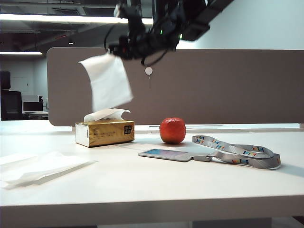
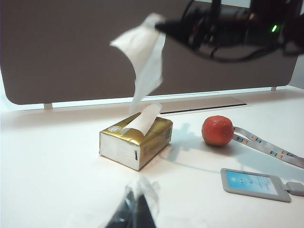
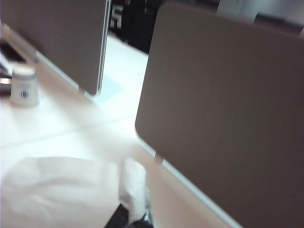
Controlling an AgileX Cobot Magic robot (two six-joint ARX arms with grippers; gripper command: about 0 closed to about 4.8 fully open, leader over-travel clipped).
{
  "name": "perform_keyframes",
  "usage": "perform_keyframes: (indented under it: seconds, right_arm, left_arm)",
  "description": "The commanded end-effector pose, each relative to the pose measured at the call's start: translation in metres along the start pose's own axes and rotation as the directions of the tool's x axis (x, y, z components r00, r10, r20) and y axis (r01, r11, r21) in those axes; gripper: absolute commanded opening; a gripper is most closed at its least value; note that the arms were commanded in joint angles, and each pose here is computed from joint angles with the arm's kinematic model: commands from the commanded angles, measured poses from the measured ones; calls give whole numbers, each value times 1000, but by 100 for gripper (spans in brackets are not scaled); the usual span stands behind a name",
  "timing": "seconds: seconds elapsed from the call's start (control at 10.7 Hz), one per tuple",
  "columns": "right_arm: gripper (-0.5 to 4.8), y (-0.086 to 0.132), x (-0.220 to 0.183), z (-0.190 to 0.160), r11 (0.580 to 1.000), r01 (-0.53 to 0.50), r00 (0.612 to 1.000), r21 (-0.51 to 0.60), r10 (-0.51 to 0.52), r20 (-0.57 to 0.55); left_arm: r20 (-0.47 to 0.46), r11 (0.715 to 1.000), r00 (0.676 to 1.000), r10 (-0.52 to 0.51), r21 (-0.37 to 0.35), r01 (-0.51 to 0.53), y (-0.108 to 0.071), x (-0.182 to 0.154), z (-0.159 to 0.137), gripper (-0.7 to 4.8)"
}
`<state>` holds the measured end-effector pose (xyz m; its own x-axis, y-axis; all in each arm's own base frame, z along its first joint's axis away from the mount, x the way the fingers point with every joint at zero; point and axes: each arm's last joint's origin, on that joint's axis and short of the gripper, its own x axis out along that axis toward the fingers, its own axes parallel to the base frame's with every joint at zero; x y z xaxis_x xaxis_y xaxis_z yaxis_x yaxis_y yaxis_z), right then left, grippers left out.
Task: Pull out a tissue from the tissue box and use it to cover the ID card on the tabletop.
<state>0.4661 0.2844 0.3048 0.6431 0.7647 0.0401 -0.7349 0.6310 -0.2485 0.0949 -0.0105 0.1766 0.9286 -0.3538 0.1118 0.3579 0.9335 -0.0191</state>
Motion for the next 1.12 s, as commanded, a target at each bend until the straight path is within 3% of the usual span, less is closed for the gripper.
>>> perform_keyframes:
  seconds: [0.09,0.19,0.94,1.12]
  right_arm:
    - [-6,-1,-19,32,998,-34,994,44,39,-106]
    - [-6,4,-32,32,991,-73,953,113,103,-284]
    - [-6,-8,-74,58,983,-52,889,177,127,-440]
    - [-6,-6,-81,55,977,-61,853,206,159,-497]
  left_arm:
    - [14,1000,1000,-4,2,4,0,0,2,-6]
    - [14,1000,1000,-4,3,4,0,0,2,-6]
    - [15,1000,1000,-4,6,4,0,0,2,-6]
    - [15,1000,1000,-4,6,4,0,0,2,-6]
